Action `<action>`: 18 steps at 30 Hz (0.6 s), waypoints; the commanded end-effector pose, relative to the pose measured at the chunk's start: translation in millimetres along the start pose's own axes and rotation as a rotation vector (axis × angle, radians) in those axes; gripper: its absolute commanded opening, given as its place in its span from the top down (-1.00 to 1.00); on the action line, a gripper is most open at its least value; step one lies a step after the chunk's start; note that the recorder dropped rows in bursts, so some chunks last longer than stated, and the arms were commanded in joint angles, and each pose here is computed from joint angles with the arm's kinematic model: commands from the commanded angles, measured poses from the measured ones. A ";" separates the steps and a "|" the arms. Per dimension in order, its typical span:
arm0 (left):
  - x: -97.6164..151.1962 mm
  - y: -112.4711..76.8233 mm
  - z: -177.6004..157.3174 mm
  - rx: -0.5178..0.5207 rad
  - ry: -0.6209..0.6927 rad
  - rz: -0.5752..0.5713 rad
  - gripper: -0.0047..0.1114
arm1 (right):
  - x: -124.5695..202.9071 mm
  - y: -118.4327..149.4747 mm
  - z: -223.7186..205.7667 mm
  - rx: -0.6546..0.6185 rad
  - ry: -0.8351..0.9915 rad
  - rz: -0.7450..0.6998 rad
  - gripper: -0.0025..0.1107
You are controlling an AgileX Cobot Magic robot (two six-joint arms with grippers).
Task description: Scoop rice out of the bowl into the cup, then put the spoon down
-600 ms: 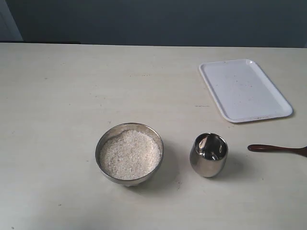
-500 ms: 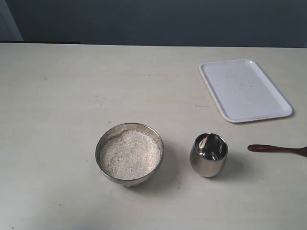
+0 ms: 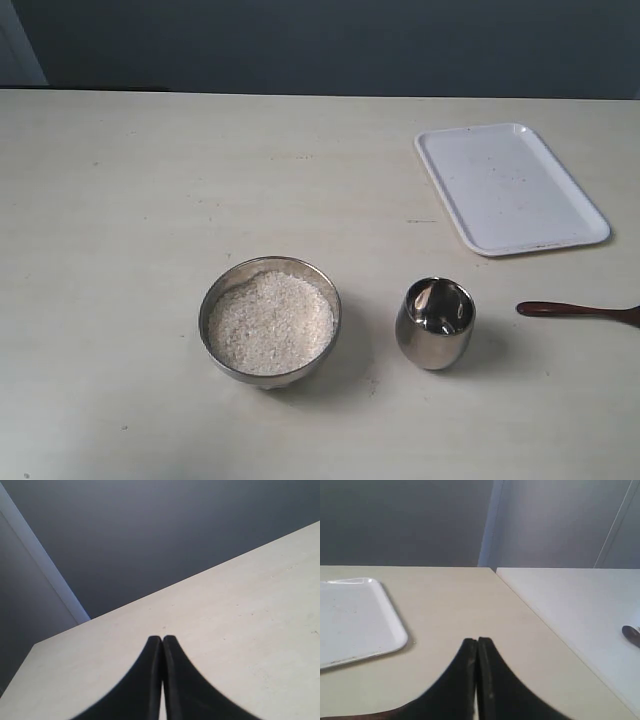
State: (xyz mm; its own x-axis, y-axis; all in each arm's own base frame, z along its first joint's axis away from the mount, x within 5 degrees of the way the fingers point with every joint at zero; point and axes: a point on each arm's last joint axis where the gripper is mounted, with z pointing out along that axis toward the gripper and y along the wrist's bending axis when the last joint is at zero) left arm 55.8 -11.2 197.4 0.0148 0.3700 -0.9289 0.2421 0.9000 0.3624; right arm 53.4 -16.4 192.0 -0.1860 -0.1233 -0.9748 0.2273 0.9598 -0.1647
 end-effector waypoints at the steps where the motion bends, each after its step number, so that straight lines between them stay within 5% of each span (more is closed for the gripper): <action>1: -2.4 0.7 -0.7 -0.003 -0.017 -0.009 0.91 | -1.0 -0.4 -0.2 0.007 -0.016 -0.008 0.96; 13: -2.2 0.7 -0.7 -0.003 -0.015 -0.009 0.91 | -1.1 -0.4 -0.2 0.007 -0.017 -0.009 0.96; 16: -2.2 0.7 -0.7 -0.003 -0.015 -0.009 0.91 | -5.2 -1.5 -0.4 0.023 -0.060 -0.101 0.96; 18: -2.2 0.7 -0.7 -0.003 -0.015 -0.009 0.91 | -14.2 0.8 -1.4 -0.004 -0.161 -0.031 0.96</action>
State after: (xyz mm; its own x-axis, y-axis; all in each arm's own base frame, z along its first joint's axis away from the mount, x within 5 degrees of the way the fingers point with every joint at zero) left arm 55.8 -11.2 197.4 0.0148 0.3700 -0.9289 0.2421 0.9000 0.3624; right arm 53.9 -16.6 196.5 -0.1541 -0.1979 -0.9680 0.2257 0.9468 -0.2295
